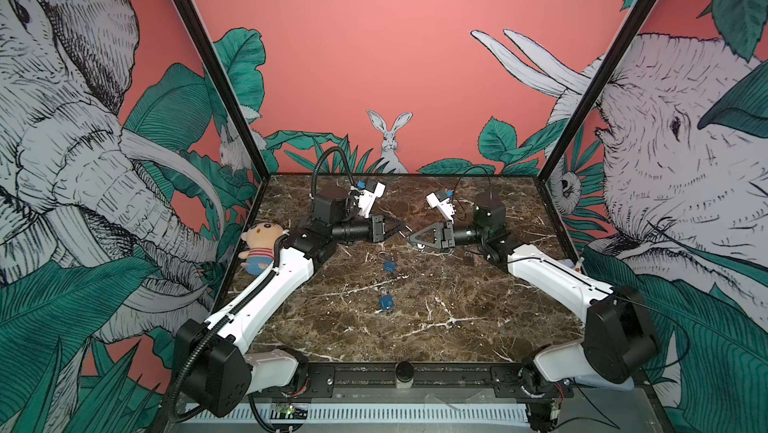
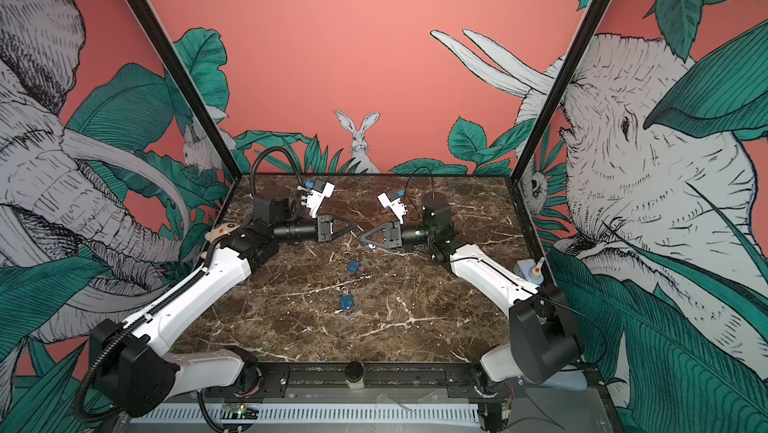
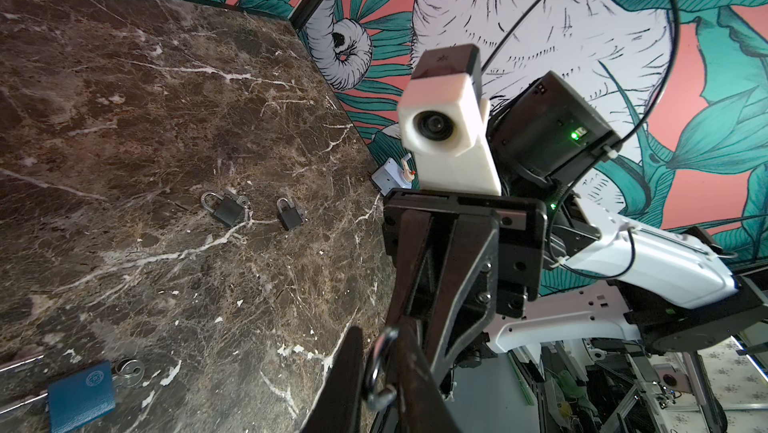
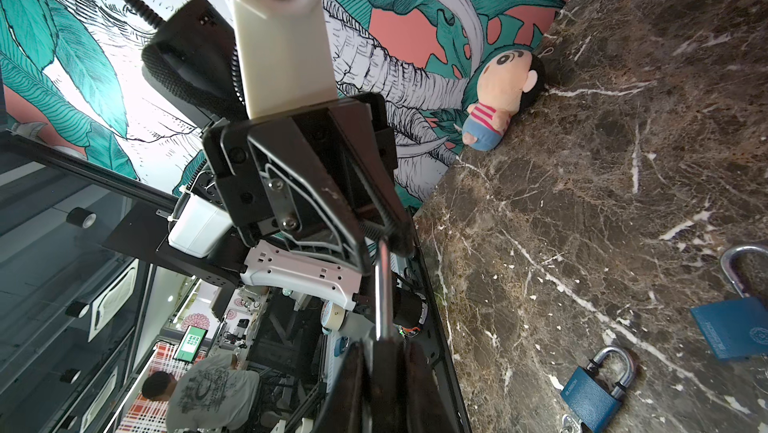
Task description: Lock with the key
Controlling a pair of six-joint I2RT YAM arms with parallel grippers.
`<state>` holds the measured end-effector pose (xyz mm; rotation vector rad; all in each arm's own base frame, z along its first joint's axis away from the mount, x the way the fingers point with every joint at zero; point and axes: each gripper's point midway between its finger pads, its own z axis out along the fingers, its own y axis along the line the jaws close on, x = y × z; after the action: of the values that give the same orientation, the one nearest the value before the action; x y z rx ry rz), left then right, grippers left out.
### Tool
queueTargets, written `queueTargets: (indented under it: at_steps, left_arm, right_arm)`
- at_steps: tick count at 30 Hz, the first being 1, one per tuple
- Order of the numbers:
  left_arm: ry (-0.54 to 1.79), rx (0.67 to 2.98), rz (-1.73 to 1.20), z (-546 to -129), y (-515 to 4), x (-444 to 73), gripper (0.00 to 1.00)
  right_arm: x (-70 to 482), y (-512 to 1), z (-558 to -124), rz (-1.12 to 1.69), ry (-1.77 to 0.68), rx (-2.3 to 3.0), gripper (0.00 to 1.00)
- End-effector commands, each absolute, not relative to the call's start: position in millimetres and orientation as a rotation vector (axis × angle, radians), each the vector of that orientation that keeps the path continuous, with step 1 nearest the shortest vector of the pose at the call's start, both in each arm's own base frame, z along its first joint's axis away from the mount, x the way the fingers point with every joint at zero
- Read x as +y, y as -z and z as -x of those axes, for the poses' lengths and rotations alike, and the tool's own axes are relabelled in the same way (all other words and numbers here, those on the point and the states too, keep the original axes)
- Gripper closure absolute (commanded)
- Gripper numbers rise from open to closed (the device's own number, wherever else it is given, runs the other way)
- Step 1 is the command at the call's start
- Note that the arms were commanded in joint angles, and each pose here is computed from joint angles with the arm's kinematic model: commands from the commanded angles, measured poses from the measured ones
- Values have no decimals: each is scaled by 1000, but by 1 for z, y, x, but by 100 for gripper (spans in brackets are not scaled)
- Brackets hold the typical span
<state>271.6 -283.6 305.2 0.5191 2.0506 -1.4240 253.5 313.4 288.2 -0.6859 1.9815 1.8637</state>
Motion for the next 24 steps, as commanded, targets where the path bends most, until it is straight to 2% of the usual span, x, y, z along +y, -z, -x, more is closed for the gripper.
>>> queueTargets:
  at_steps: [1, 9, 24]
  left_arm:
    - [1430, 2023, -536, -269, -309, -282, 83]
    - [1434, 2030, -538, -269, -306, -283, 100]
    - [1437, 2049, -531, -272, -292, -285, 100]
  right_arm:
    - [312, -314, -251, 754, -1861, 1868, 100]
    - [313, -323, -251, 750, -1894, 1835, 100]
    - [314, -355, -247, 750, -2074, 1695, 100]
